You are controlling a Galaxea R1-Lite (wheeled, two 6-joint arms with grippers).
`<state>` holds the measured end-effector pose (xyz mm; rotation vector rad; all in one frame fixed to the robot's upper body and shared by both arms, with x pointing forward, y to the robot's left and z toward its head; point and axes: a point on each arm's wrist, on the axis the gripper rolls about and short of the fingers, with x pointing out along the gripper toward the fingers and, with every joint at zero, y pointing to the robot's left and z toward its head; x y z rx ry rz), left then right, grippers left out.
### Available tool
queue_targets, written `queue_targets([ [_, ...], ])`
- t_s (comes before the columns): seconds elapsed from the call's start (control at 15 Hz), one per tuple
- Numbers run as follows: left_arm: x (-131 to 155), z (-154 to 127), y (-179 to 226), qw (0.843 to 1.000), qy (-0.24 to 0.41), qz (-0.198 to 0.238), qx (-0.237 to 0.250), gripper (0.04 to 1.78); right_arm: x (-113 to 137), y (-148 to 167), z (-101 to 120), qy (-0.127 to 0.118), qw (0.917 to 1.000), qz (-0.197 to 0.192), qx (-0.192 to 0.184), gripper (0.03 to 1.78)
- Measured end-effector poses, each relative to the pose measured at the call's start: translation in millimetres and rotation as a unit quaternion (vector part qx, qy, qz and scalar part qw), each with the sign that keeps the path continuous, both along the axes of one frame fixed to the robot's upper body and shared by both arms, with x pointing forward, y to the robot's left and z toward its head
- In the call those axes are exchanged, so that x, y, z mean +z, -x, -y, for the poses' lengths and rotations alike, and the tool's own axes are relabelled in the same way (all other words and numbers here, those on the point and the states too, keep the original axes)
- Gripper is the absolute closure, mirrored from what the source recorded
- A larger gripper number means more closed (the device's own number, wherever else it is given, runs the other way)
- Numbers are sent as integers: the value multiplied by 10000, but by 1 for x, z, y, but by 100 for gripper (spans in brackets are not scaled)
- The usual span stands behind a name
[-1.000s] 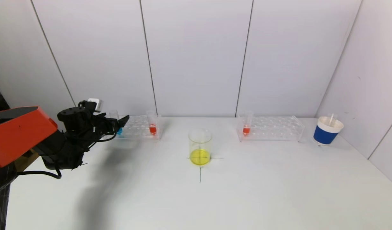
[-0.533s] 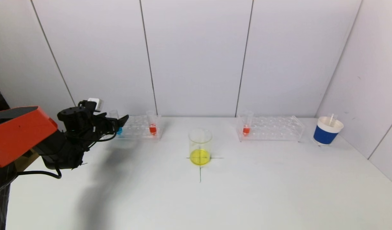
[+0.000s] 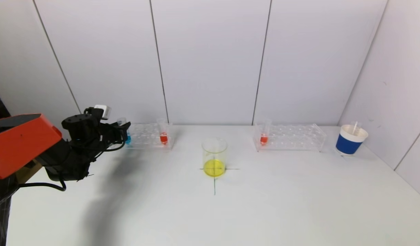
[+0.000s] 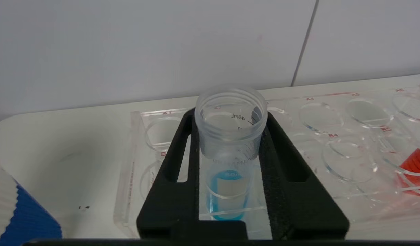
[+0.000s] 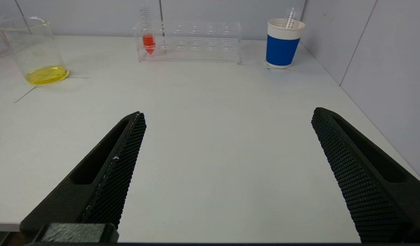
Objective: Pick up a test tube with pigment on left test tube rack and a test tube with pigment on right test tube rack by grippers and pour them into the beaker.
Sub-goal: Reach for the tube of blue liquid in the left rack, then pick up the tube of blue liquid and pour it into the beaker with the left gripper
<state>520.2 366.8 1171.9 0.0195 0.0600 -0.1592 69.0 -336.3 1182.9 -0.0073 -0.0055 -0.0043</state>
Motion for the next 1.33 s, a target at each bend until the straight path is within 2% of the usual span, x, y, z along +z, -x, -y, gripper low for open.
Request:
queue_targets([
  [0.13,0,0,0,10000,0,0,0,138,0,0,0,0,10000,0,2,5],
  [0.93,1,-1,0,10000,-1,11,4,138,0,0,0,0,10000,0,4,5],
  [1.33,22,0,2,9999,-12,113,8,138,0,0,0,0,10000,-2,0,5],
])
